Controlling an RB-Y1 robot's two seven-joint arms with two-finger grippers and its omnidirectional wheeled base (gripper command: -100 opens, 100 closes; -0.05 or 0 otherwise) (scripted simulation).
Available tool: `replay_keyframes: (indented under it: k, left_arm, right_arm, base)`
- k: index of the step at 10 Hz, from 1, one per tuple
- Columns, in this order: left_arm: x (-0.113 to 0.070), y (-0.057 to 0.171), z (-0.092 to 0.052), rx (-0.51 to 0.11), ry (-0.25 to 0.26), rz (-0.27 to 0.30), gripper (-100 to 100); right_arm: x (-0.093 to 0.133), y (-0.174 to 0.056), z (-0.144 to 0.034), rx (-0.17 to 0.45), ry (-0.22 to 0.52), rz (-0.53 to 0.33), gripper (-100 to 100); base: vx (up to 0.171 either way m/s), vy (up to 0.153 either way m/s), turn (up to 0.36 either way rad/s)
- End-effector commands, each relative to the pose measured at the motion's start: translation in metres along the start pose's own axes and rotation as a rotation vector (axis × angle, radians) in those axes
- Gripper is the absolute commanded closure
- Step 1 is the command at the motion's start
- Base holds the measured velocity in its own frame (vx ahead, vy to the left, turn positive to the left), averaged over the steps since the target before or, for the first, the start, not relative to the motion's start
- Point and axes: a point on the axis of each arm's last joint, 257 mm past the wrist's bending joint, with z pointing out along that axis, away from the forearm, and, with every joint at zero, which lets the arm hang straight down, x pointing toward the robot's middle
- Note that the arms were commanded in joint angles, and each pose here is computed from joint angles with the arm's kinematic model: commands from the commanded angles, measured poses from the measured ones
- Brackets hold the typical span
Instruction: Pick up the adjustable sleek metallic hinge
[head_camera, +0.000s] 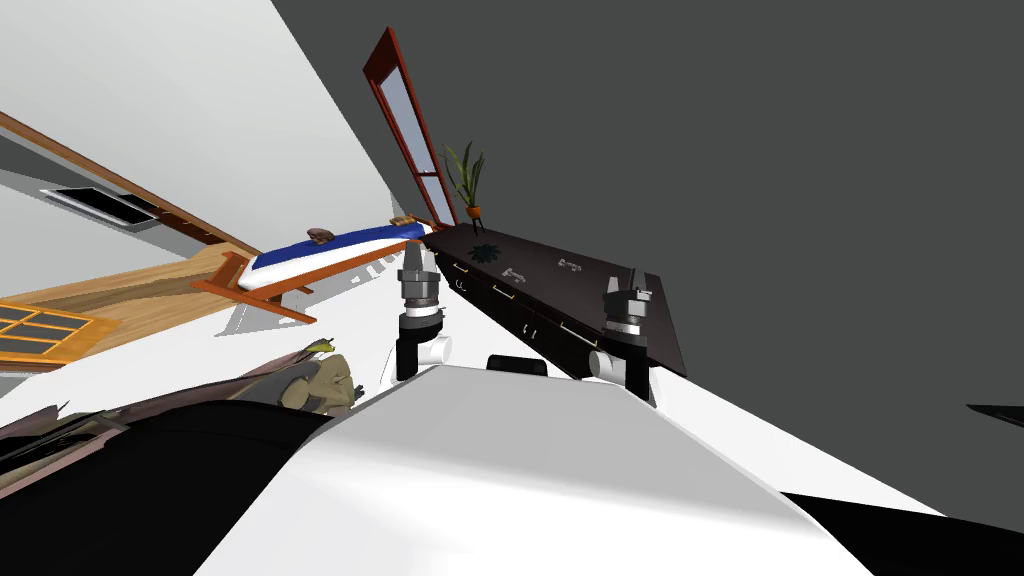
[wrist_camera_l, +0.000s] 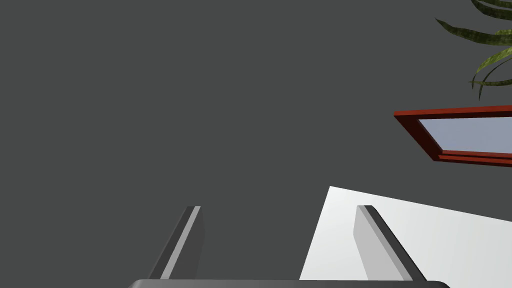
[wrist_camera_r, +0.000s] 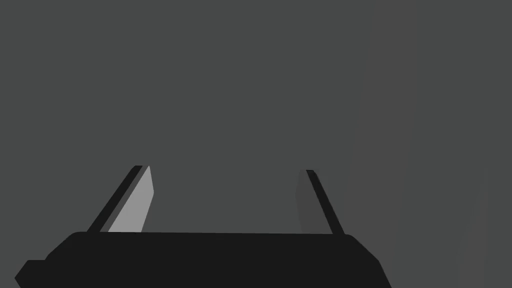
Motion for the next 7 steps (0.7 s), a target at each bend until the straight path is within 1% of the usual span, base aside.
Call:
replay_keyframes:
  k: [1, 5, 7]
  left_arm:
    - [0.0, 0.0, 0.0, 0.0, 0.0, 0.0, 0]
    - [0.0, 0.0, 0.0, 0.0, 0.0, 0.0, 0]
    - [0.0, 0.0, 0.0, 0.0, 0.0, 0.0, 0]
  right_arm:
    - [0.001, 0.003, 0.002, -0.008, 0.024, -0.017, -100]
    - [0.007, 0.016, 0.01, -0.05, 0.113, -0.08, -100]
    - [0.012, 0.025, 0.014, -0.078, 0.167, -0.117, -100]
  base:
    - [-0.012, 0.007, 0.012]
    - [-0.034, 0.014, 0.026]
    - [-0.047, 0.046, 0.044]
